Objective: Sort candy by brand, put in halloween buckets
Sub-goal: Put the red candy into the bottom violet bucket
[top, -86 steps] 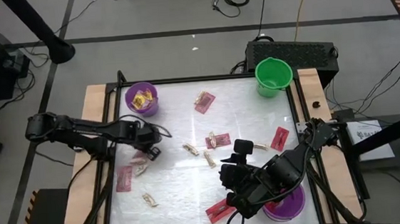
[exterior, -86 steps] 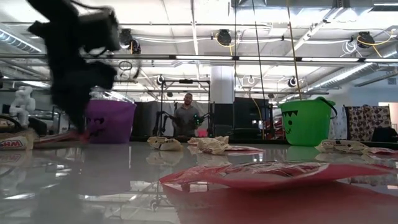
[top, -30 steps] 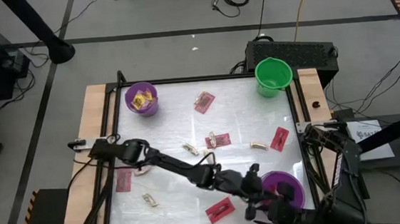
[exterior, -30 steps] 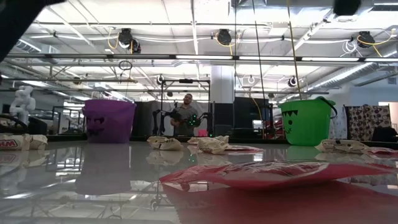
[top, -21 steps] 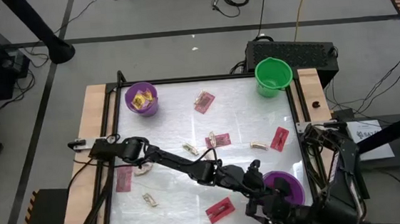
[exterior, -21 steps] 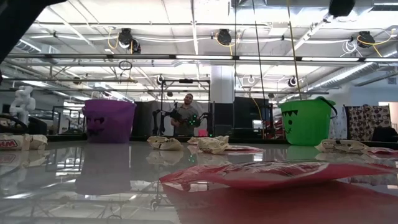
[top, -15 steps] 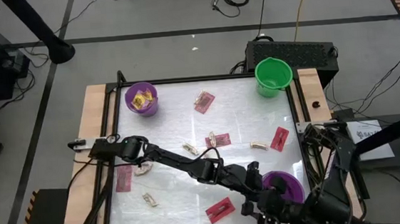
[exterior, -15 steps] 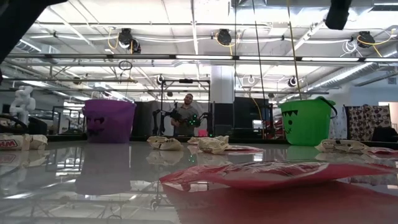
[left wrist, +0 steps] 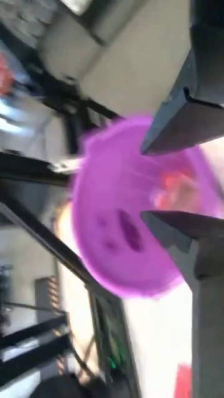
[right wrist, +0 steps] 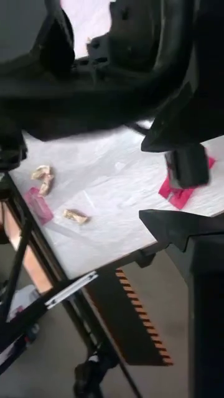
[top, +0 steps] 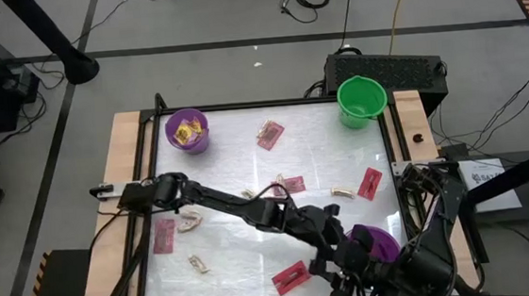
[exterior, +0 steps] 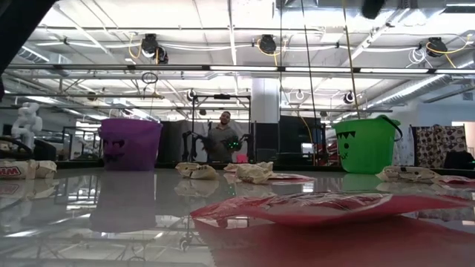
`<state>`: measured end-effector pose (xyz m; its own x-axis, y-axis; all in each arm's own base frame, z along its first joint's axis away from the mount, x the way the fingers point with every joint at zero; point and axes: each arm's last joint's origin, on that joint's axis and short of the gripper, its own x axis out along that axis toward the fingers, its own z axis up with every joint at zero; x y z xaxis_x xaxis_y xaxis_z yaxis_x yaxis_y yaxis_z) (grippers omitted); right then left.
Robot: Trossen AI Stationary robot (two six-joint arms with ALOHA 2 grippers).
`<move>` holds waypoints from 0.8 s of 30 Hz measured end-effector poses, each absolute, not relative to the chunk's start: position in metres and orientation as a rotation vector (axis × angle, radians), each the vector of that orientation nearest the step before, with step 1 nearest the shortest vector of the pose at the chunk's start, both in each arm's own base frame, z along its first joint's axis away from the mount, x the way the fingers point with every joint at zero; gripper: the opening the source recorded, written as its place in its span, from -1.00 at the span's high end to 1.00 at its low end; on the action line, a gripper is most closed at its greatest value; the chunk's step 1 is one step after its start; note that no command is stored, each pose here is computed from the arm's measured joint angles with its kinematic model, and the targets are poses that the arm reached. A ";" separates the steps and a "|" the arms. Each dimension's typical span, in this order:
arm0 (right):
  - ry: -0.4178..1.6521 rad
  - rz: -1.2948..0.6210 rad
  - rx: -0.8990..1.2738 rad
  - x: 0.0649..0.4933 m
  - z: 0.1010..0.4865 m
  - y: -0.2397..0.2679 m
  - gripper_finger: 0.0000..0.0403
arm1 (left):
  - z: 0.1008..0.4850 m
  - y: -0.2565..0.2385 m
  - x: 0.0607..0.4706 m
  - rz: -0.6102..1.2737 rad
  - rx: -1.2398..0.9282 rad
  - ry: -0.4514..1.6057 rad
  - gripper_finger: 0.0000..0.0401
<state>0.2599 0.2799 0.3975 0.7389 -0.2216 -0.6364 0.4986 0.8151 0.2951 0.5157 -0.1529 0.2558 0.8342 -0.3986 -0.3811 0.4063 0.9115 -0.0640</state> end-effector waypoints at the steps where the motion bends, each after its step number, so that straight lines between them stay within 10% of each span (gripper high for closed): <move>1: 0.614 -0.410 0.482 0.260 0.399 0.279 0.23 | 0.259 -0.148 0.512 -0.420 0.043 0.443 0.18; 24: 0.556 -0.383 0.540 0.265 0.407 0.279 0.23 | 0.232 0.111 0.450 0.330 -0.050 1.266 0.18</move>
<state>0.2654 0.2792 0.4065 0.7860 -0.1960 -0.5863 0.4779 0.7943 0.3752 0.4501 0.1110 0.2318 0.2594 0.2162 -0.9413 -0.2706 0.9518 0.1441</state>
